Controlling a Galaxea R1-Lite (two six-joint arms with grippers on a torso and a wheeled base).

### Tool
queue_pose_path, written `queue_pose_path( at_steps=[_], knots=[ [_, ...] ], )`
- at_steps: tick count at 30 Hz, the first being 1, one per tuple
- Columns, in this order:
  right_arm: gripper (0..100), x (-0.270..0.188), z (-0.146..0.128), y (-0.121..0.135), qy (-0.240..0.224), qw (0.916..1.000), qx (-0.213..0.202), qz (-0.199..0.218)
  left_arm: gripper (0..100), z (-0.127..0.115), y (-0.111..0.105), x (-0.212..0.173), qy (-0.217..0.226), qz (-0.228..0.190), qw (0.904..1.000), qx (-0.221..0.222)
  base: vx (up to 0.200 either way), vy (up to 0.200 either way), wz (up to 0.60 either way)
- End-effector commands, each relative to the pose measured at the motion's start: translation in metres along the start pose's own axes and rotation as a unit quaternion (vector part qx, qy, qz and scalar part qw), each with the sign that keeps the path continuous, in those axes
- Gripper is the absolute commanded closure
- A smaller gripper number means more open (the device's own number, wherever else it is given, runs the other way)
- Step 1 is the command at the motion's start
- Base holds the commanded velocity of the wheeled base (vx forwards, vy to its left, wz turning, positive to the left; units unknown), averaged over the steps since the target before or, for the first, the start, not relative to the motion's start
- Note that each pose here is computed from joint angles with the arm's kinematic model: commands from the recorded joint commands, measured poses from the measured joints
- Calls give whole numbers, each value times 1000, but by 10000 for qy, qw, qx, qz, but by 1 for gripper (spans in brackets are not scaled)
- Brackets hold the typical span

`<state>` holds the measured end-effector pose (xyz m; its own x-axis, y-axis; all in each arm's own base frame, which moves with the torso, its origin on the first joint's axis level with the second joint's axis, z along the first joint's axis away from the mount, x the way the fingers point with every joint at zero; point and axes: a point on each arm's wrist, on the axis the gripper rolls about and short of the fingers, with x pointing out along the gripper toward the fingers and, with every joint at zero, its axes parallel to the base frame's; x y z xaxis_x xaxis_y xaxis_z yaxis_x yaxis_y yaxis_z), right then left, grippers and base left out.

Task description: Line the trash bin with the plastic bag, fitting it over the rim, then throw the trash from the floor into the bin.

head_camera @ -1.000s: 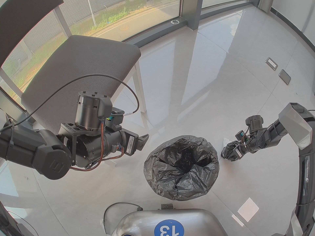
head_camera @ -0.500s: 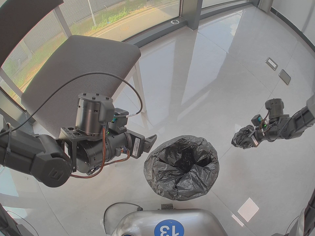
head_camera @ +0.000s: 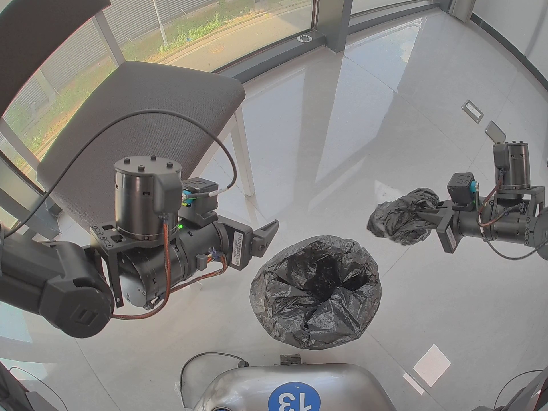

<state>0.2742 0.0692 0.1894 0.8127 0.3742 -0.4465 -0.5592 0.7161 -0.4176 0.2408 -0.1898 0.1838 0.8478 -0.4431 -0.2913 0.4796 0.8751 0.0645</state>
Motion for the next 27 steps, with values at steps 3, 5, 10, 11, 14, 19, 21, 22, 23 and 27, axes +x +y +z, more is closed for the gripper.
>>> queue_pose_path(
  at_steps=[3,5,10,11,14,19,21,22,23,27],
  knots=[
    [100,-20,19,48,-480,9949,-205,865,0,0,-1,-12,-82,-60,9999,5,0,0,0],
    [100,-18,18,56,-454,9934,-249,1020,0,2,0,-15,-126,-45,9999,-8,0,0,0],
    [100,1,19,72,-319,9897,-317,1361,0,-1,4,-19,-93,-1,10000,-15,0,0,0],
    [100,6,20,75,-291,9890,-324,1413,0,-3,5,-19,-62,28,10000,-16,0,0,0],
    [100,20,21,77,-211,9880,-334,1493,0,-4,9,-19,-42,94,9999,-25,0,0,0],
    [100,48,9,82,157,9859,-279,1641,0,-1,17,-22,-102,212,9997,-74,0,0,0],
    [100,57,3,83,299,9851,-246,1678,0,-1,19,-23,-107,241,9996,-84,0,0,0],
    [100,62,0,83,365,9845,-232,1698,0,-1,20,-23,-106,263,9996,-90,0,0,0],
    [100,64,0,84,383,9842,-234,1715,0,-2,21,-24,-97,278,9995,-93,0,0,0],
    [100,76,-3,86,476,9829,-233,1764,0,-4,26,-25,-62,358,9993,-112,0,0,0]
  ],
)
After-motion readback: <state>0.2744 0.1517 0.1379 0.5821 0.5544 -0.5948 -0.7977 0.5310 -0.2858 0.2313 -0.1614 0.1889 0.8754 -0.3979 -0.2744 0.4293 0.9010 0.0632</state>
